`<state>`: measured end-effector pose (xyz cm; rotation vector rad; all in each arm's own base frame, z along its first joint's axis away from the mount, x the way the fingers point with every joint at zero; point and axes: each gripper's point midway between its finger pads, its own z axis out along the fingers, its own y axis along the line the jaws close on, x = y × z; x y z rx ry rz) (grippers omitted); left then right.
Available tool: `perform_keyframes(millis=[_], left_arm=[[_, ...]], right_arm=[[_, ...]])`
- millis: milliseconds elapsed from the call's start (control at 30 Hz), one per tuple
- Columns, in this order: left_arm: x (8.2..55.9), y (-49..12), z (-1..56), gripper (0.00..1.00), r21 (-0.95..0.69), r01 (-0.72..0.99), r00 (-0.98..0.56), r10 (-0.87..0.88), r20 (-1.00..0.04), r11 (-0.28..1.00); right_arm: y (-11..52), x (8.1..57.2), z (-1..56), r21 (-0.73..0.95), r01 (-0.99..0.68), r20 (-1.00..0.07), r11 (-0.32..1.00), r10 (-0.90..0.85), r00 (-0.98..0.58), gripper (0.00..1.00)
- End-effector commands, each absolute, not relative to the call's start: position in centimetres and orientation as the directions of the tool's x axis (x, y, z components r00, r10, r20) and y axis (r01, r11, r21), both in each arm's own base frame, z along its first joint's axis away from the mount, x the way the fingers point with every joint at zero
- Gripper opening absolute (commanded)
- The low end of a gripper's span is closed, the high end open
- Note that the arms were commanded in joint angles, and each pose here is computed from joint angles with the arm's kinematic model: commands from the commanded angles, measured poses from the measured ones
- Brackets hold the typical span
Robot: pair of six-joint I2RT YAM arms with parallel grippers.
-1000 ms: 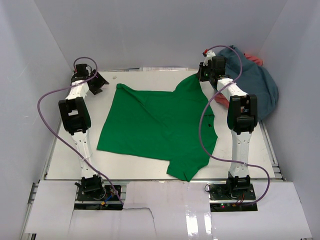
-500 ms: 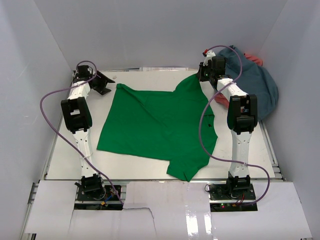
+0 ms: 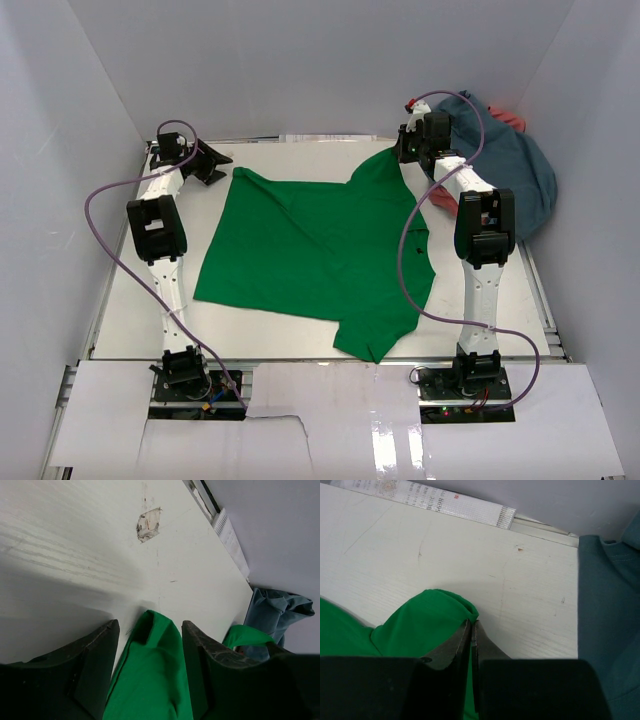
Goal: Fold and stack the t-shirts
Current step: Grap the side of the flattened tshirt furthest away from the robot with both arms
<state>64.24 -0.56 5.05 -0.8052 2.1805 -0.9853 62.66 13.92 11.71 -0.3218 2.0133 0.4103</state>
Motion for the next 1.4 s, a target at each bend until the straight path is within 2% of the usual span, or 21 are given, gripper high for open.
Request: perform_keyframes(millis=[0,200,400,633,833,1067,1167,1233,1367], left_arm=[[64.2,-0.2,3.9,0.64,-0.777,-0.257,-0.646,-0.7,-0.305,0.575],[64.2,-0.6,3.8,0.58,-0.779,-0.212,-0.669,-0.669,-0.323,0.589],[63.5,-1.3,3.1,0.59,-0.766,-0.181,-0.705,-0.625,-0.336,0.617],[63.2,-2.8,1.9,0.57,-0.801,-0.161,-0.749,-0.599,-0.282,0.577],[63.2,-3.2,1.9,0.52,-0.792,-0.147,-0.757,-0.583,-0.296,0.592],[62.6,-3.8,0.6,0.47,-0.802,-0.165,-0.776,-0.577,-0.253,0.574],[62.5,-3.8,0.4,0.36,-0.799,-0.167,-0.776,-0.576,-0.255,0.578],[62.7,-3.7,0.1,0.19,-0.796,-0.17,-0.774,-0.579,-0.257,0.581],[64.0,-3.9,1.0,0.02,-0.819,-0.131,-0.766,-0.582,-0.274,0.559]], right_arm=[[13.9,63.1,15.9,0.095,-0.424,-0.929,0.901,-0.072,-0.363,0.08],[14.0,63.1,15.5,0.102,-0.423,-0.926,0.9,-0.069,-0.37,0.08],[13.9,63.1,15.4,0.1,-0.421,-0.925,0.902,-0.071,-0.372,0.08],[14.0,63.1,15.6,0.104,-0.422,-0.926,0.901,-0.067,-0.371,0.08],[14.0,63.2,15.4,0.104,-0.422,-0.925,0.901,-0.068,-0.374,0.08],[14.0,63.1,15.5,0.103,-0.421,-0.926,0.901,-0.068,-0.372,0.08],[13.9,63.1,15.6,0.1,-0.418,-0.926,0.903,-0.069,-0.372,0.08],[13.9,63.2,15.6,0.1,-0.416,-0.926,0.904,-0.069,-0.372,0.08],[13.9,63.1,15.7,0.105,-0.417,-0.926,0.903,-0.065,-0.372,0.08]])
